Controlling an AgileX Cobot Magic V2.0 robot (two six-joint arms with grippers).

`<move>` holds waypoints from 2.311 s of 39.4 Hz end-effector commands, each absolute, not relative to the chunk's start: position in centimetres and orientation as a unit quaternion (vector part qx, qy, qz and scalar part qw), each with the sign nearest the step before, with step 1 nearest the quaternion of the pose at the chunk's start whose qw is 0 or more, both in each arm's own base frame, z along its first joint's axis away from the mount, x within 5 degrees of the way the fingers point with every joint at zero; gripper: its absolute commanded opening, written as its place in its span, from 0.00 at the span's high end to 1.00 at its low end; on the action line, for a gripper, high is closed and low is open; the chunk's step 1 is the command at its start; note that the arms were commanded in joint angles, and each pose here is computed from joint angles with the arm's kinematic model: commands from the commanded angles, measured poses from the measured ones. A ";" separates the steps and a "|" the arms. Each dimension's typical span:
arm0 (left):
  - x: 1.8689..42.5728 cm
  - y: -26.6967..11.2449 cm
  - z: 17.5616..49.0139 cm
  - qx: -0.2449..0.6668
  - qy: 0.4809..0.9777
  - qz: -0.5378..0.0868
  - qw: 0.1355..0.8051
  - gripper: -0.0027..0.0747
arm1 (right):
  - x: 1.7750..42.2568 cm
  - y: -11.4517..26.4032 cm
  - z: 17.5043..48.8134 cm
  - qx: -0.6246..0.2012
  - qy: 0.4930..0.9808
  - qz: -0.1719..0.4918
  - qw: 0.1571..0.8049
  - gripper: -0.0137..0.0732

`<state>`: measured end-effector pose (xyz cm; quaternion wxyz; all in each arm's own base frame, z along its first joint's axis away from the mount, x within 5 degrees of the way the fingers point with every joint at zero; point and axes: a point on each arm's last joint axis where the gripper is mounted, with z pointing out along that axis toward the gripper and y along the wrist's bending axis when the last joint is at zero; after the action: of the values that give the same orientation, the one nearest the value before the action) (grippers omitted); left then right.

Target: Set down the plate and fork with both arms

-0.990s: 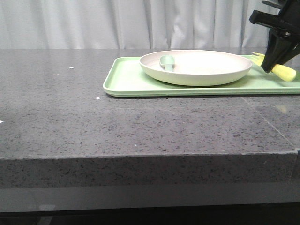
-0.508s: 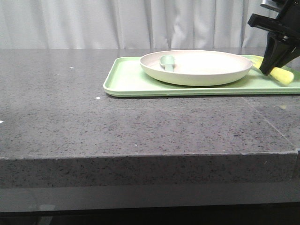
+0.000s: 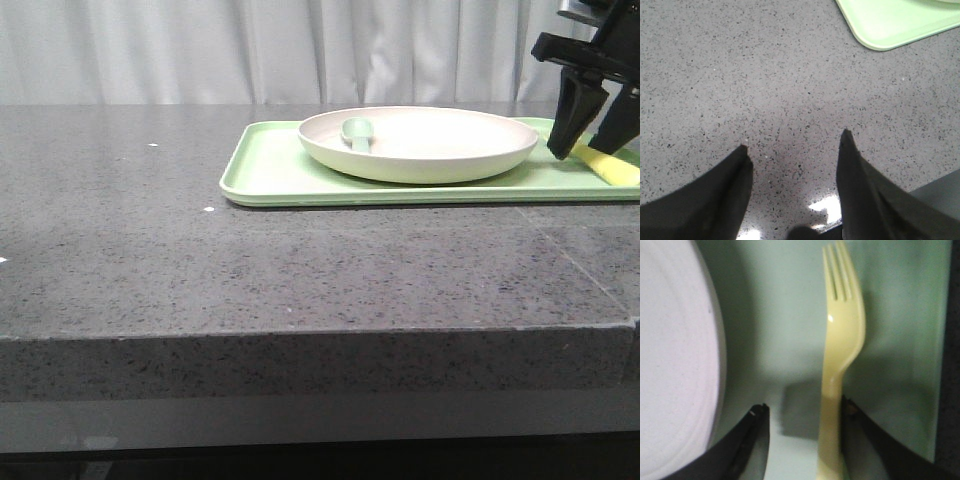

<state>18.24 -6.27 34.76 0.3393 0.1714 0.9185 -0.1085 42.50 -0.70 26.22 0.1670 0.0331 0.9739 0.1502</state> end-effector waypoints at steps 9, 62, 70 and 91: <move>18.2 -6.3 36.2 0.165 0.902 -0.115 0.383 0.48 | 41.3 -1.0 31.3 0.025 0.959 0.145 0.242 0.29; 18.4 -6.3 36.4 0.163 0.896 -0.115 0.396 0.48 | 13.3 1.6 39.1 -0.059 0.866 0.057 0.494 0.30; 18.5 -6.3 36.5 0.162 0.894 -0.115 0.401 0.48 | 12.0 1.5 37.4 -0.052 0.850 0.054 0.522 0.30; 18.5 -6.3 36.5 0.161 0.894 -0.115 0.403 0.89 | 12.2 1.5 35.6 -0.049 0.857 0.054 0.510 0.79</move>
<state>18.47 -6.29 34.96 0.3551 0.1685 0.9131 -0.1086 11.90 1.52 34.23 0.4674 -0.0503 0.8807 0.0581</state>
